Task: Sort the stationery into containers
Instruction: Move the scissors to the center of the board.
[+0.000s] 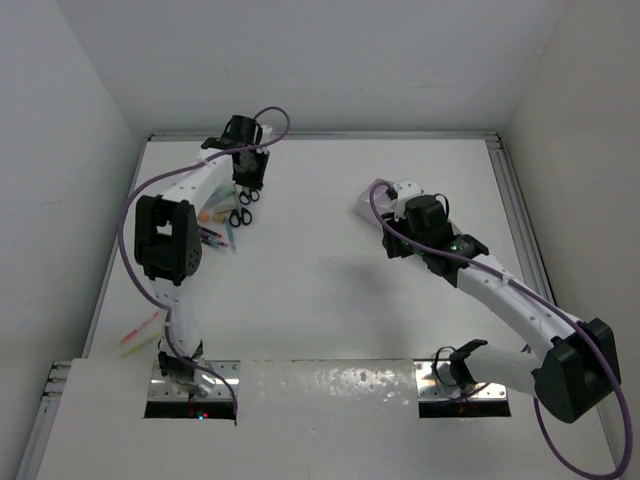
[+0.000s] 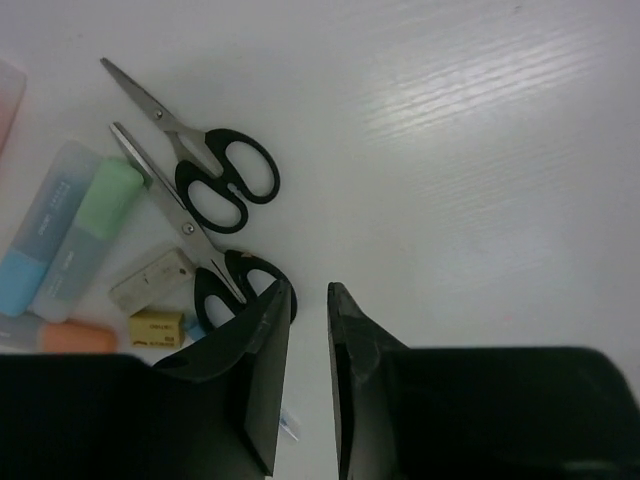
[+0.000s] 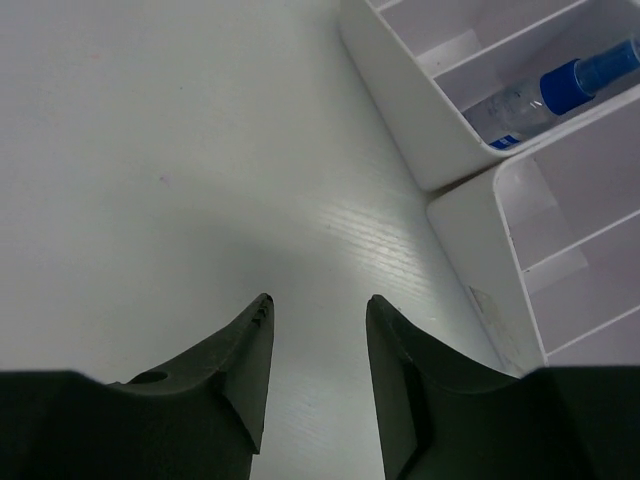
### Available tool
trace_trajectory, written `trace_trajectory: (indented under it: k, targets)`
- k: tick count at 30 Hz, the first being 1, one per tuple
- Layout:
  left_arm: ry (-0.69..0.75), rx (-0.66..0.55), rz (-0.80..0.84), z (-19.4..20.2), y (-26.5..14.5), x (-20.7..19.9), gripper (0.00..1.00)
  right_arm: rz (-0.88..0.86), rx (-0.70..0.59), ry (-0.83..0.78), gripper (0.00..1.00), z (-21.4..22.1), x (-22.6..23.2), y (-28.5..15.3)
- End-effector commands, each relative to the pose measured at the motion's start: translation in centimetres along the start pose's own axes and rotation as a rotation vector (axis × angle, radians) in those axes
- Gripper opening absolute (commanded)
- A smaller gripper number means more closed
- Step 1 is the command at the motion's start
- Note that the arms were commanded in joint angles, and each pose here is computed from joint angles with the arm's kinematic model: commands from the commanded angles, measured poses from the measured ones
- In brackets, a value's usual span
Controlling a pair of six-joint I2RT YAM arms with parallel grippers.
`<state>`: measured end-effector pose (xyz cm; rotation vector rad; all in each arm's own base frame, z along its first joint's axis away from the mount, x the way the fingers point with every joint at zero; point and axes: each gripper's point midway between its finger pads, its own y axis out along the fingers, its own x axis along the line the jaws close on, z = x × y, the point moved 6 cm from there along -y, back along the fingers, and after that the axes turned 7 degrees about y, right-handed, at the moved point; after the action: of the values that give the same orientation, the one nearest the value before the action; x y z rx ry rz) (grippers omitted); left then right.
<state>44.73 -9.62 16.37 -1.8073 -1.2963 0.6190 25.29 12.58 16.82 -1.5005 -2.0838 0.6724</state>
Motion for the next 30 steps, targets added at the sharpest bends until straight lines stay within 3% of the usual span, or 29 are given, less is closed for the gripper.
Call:
trace_trajectory:
  k: [1,5,6,9,16,30]
  targets:
    - [0.009,-0.079,-0.099,-2.3,0.8,2.0,0.21,-0.043,-0.094,0.013,0.42,-2.8,1.3,-0.1]
    - [-0.006,-0.067,-0.133,-2.6,3.7,2.9,0.16,-0.039,-0.077,0.035,0.42,-2.3,1.7,0.2]
    - [-0.015,-0.079,-0.144,-3.0,3.9,3.4,0.1,-0.036,-0.074,0.038,0.43,-2.3,1.7,0.2]
    - [-0.045,-0.071,-0.169,-2.7,4.7,4.5,0.03,-0.027,-0.065,0.031,0.43,-2.1,2.0,0.2]
    - [-0.068,-0.008,-0.215,-0.8,6.9,6.5,0.03,-0.009,-0.053,0.016,0.44,-2.2,2.1,0.6]
    - [-0.065,0.059,-0.205,1.4,9.4,6.7,0.06,0.022,-0.023,-0.042,0.47,-2.2,1.9,0.8]
